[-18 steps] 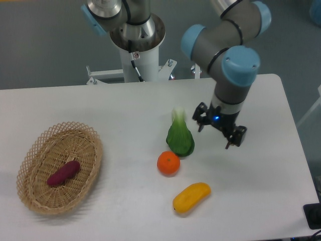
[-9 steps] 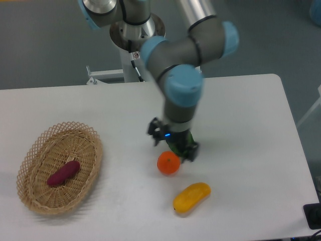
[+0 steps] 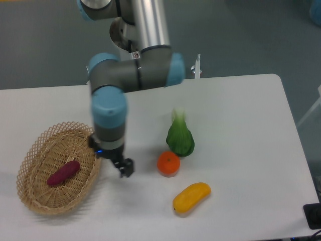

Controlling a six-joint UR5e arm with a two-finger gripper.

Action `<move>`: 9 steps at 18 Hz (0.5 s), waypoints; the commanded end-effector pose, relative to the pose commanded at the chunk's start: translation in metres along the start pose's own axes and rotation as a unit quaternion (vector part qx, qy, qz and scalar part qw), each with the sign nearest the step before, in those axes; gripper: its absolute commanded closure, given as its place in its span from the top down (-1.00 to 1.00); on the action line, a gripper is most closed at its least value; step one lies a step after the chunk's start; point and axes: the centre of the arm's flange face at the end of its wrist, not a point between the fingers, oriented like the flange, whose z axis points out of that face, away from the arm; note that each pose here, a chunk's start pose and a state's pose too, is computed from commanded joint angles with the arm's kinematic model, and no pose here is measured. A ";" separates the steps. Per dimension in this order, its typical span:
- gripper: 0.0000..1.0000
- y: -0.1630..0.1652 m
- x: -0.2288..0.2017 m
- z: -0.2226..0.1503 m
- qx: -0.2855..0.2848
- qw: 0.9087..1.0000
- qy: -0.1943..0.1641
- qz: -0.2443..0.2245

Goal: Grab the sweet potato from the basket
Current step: 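Move the open gripper over the basket toward the purple sweet potato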

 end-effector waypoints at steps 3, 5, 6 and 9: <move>1.00 -0.017 0.030 0.014 -0.007 1.000 0.009 0.009; 1.00 -0.022 0.039 0.025 -0.013 1.000 0.015 0.010; 1.00 -0.026 0.044 0.029 -0.016 1.000 0.016 0.011; 1.00 -0.031 0.054 0.045 -0.025 0.999 0.023 0.015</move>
